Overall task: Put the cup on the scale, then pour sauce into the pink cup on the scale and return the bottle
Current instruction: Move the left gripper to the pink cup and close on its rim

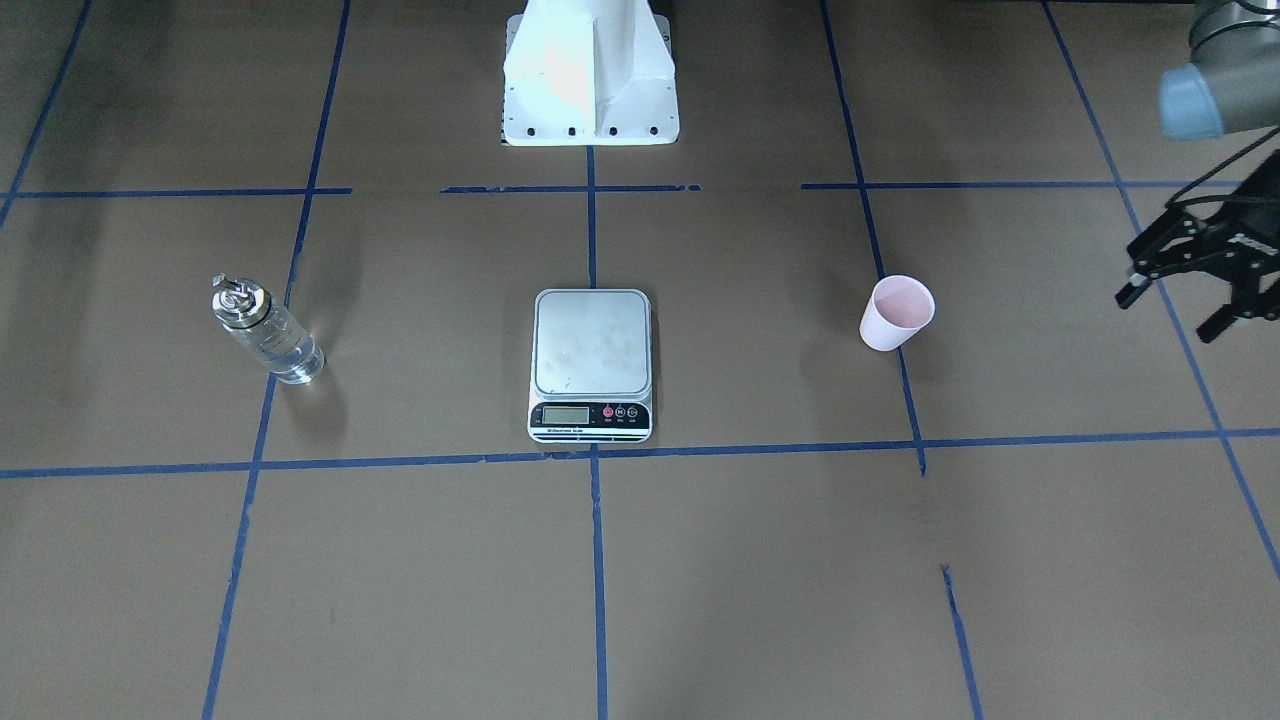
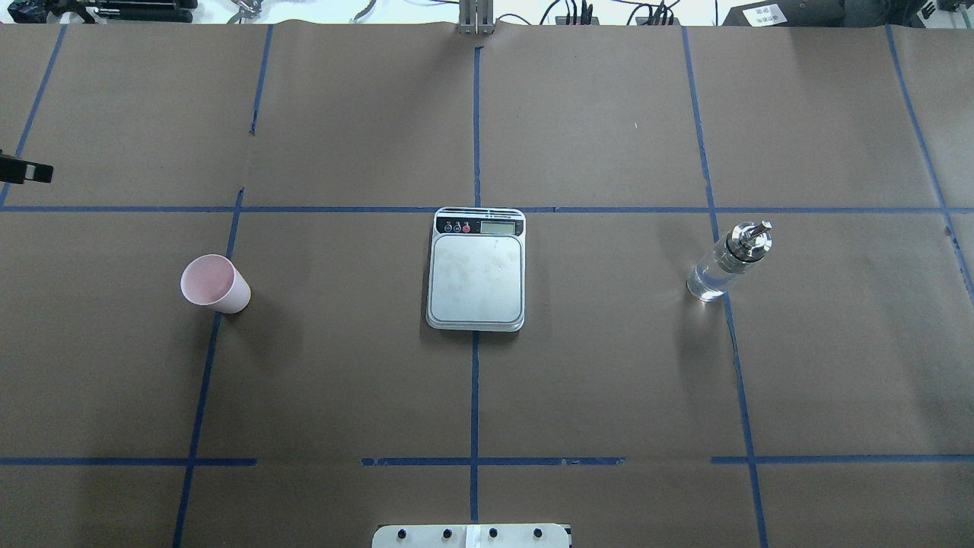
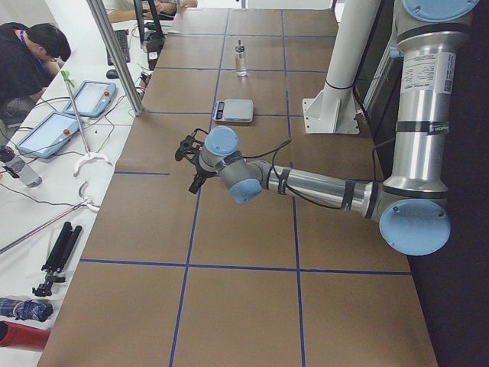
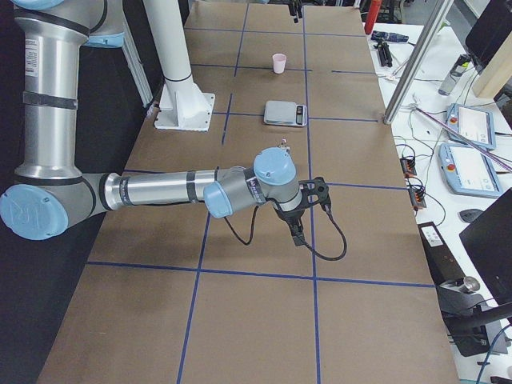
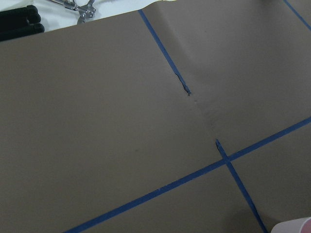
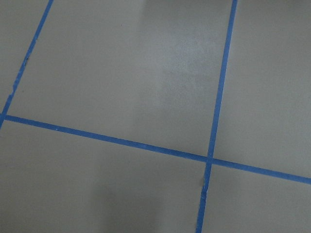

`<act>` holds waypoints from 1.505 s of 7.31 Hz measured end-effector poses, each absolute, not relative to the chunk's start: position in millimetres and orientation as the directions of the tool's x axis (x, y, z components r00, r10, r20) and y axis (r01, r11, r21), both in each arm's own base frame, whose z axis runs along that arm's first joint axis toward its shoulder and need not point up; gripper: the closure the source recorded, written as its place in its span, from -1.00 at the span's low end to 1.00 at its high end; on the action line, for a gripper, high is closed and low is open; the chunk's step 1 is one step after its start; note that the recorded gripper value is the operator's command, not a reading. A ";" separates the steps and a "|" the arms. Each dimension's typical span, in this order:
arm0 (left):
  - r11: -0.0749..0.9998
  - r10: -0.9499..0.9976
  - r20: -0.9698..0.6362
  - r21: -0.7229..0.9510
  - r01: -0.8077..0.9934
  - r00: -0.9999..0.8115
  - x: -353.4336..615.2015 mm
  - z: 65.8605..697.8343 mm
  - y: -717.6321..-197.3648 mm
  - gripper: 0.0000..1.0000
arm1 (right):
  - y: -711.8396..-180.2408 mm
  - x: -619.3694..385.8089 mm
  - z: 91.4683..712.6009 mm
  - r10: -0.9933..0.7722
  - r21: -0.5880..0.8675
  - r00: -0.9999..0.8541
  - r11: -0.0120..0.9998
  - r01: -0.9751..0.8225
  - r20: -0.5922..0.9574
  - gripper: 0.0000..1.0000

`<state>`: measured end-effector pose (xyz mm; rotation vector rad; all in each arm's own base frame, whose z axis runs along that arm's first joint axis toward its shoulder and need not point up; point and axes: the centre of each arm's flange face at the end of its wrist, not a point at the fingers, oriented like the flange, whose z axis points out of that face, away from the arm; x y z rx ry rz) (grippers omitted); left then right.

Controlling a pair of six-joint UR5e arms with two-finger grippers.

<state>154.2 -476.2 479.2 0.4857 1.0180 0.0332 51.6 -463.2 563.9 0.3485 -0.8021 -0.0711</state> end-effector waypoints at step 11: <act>0.952 -0.002 -0.800 0.182 0.246 0.599 318.6 450.7 -397.8 1.00 | -451.5 51.3 578.1 -0.182 0.312 0.696 0.948 -0.064 0.694 -1.00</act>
